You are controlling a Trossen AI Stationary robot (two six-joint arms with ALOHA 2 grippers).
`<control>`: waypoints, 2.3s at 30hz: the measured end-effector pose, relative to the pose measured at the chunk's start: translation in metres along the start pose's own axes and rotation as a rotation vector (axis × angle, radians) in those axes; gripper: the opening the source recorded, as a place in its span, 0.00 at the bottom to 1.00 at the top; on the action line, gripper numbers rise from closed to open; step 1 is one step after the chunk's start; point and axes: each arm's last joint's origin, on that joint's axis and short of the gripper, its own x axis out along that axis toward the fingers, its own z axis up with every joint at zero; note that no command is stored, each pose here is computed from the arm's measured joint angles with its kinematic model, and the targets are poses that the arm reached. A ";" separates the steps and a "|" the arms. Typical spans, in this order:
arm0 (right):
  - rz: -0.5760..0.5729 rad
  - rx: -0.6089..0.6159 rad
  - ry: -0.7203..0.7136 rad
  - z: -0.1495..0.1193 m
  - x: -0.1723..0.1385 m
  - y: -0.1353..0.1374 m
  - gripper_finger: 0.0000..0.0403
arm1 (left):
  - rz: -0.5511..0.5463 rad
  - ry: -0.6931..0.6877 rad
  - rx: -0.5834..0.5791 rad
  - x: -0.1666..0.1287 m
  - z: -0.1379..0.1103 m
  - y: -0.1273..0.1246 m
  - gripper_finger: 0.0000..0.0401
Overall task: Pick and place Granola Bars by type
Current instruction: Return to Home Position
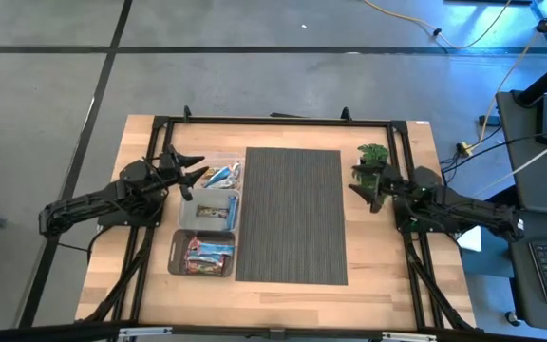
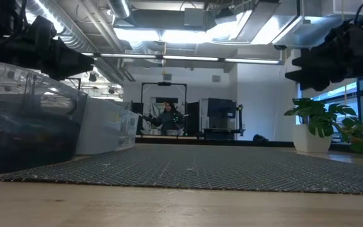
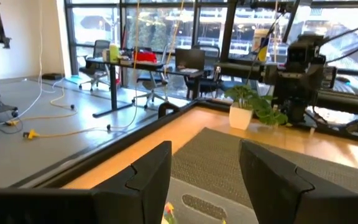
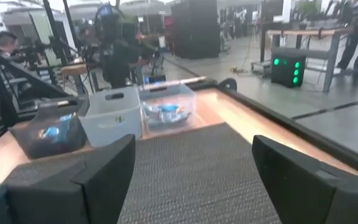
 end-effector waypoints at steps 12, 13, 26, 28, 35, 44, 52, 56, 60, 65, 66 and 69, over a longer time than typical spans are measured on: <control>-0.055 -0.060 -0.056 0.005 -0.003 -0.001 0.80 | -0.022 0.011 0.010 0.000 -0.001 -0.001 0.45; -0.056 -0.061 -0.050 0.004 -0.002 -0.001 0.80 | -0.020 0.011 0.010 0.000 -0.001 -0.001 0.45; -0.056 -0.062 -0.047 0.004 -0.002 -0.001 0.80 | -0.018 0.010 0.011 0.000 -0.001 0.000 0.44; -0.057 -0.062 -0.047 0.004 -0.002 -0.001 0.80 | -0.018 0.010 0.011 0.000 -0.001 0.000 0.45; -0.057 -0.062 -0.047 0.004 -0.002 -0.001 0.80 | -0.018 0.010 0.011 0.000 -0.001 0.000 0.44; -0.057 -0.063 -0.047 0.004 -0.002 -0.001 0.80 | -0.017 0.010 0.011 0.000 -0.001 0.000 0.44; -0.057 -0.063 -0.047 0.004 -0.002 -0.001 0.80 | -0.018 0.010 0.011 0.000 -0.001 0.000 0.45; -0.056 -0.063 -0.047 0.004 -0.002 -0.001 0.80 | -0.017 0.010 0.011 0.000 -0.001 0.000 0.45; -0.056 -0.063 -0.047 0.004 -0.002 -0.001 0.80 | -0.017 0.010 0.011 0.000 -0.001 0.000 0.45; -0.056 -0.063 -0.047 0.004 -0.002 -0.001 0.80 | -0.017 0.010 0.011 0.000 -0.001 0.000 0.45; -0.056 -0.063 -0.047 0.004 -0.002 -0.001 0.80 | -0.017 0.010 0.011 0.000 -0.001 0.000 0.45; -0.056 -0.063 -0.047 0.004 -0.002 -0.001 0.80 | -0.017 0.010 0.011 0.000 -0.001 0.000 0.45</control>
